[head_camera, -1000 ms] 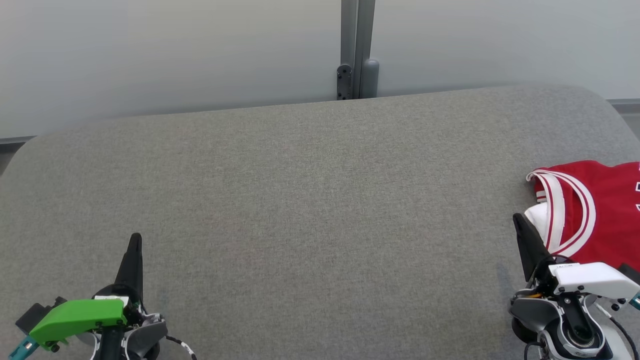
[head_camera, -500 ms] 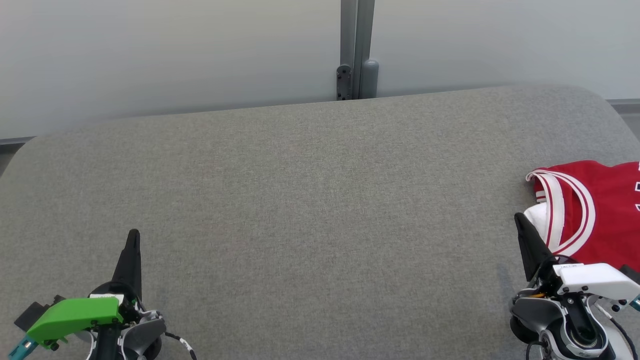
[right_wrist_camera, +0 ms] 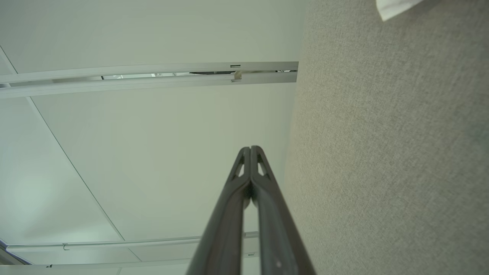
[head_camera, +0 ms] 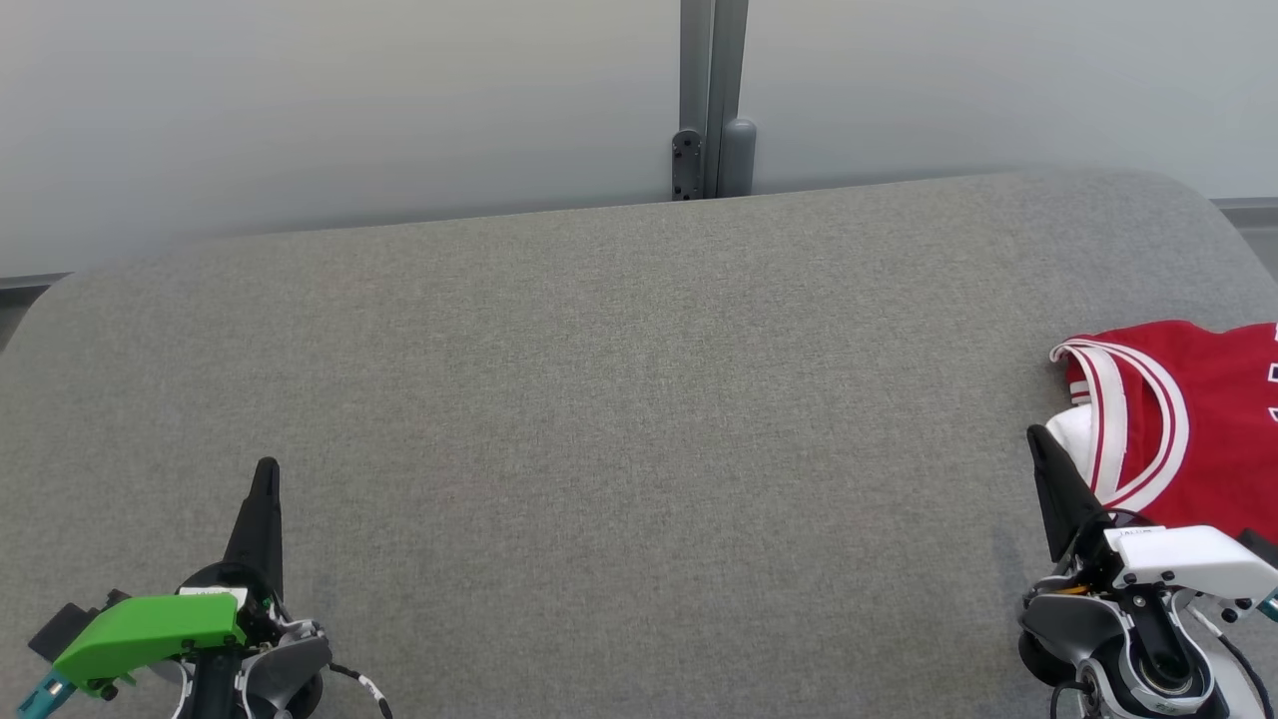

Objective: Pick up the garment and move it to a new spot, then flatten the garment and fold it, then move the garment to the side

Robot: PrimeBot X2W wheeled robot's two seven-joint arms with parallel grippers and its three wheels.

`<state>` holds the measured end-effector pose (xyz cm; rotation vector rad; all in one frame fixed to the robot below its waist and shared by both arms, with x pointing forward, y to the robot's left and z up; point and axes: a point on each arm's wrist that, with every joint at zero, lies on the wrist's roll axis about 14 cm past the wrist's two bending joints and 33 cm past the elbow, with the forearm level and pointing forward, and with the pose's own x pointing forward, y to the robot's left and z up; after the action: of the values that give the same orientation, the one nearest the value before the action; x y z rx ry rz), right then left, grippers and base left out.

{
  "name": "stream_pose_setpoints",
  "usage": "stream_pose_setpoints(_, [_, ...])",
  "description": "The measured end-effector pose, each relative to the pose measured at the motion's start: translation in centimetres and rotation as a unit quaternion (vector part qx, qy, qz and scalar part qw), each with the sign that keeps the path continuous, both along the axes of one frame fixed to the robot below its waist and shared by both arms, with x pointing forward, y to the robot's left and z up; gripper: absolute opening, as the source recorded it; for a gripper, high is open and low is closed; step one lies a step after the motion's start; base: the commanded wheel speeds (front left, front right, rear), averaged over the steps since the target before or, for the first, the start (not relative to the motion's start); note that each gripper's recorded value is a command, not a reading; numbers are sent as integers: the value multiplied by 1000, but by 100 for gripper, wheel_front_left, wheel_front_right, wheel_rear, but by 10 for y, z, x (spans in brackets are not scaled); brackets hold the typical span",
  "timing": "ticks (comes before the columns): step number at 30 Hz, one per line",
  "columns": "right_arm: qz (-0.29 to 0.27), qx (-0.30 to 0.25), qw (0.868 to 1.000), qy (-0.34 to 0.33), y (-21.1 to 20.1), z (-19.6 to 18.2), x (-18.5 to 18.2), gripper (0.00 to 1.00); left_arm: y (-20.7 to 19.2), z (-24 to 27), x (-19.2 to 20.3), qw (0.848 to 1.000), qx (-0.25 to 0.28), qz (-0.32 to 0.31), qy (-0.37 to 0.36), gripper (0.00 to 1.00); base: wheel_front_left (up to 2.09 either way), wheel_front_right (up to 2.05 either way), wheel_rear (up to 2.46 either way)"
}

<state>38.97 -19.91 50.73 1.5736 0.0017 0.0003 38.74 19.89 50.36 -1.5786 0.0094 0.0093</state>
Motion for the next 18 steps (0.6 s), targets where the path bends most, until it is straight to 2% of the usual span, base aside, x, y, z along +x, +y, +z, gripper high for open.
stream_pose_setpoints(18, [0, 0, 1000, 0, 0, 0, 0, 0, 0, 0, 0, 1000, 0, 0, 0, 0, 0, 0, 0])
